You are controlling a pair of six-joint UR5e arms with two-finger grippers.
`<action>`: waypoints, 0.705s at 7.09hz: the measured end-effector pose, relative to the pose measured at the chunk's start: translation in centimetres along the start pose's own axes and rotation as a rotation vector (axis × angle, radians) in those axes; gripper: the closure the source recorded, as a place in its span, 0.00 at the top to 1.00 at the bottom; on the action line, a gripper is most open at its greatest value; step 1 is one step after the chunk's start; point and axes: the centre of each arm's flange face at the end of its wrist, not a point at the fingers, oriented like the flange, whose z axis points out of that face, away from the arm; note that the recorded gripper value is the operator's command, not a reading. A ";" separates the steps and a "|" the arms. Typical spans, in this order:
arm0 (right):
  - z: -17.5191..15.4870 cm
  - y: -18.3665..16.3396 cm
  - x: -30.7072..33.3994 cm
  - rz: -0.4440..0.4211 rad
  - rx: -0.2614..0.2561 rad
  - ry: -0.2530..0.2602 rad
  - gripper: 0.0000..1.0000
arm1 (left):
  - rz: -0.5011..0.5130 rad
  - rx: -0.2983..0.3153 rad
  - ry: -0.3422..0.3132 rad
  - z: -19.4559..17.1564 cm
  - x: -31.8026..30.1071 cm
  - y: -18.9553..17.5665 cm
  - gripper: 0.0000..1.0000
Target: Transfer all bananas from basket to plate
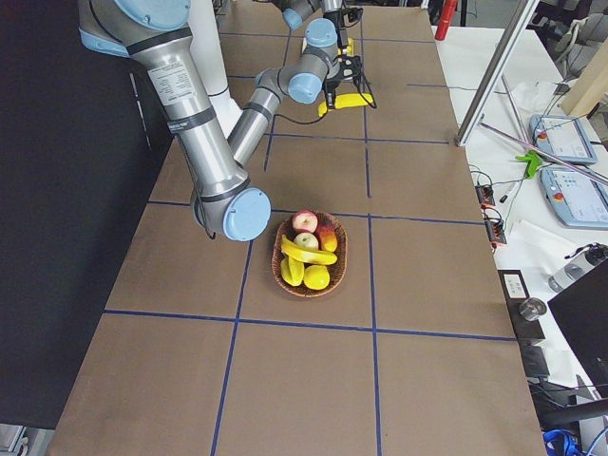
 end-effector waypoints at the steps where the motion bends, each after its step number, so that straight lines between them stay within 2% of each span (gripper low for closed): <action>1: 1.2 2.3 -1.8 0.007 0.020 -0.033 0.01 | -0.024 -0.016 0.044 -0.2 1.0 0.5 1.00; 3: 2.6 5.8 -4.9 0.006 0.031 -0.074 0.01 | -0.031 -0.062 0.090 1.8 3.8 2.2 1.00; 5: 2.9 7.3 -6.2 -0.002 0.032 -0.092 0.01 | -0.022 -0.100 0.103 4.5 5.1 3.5 0.99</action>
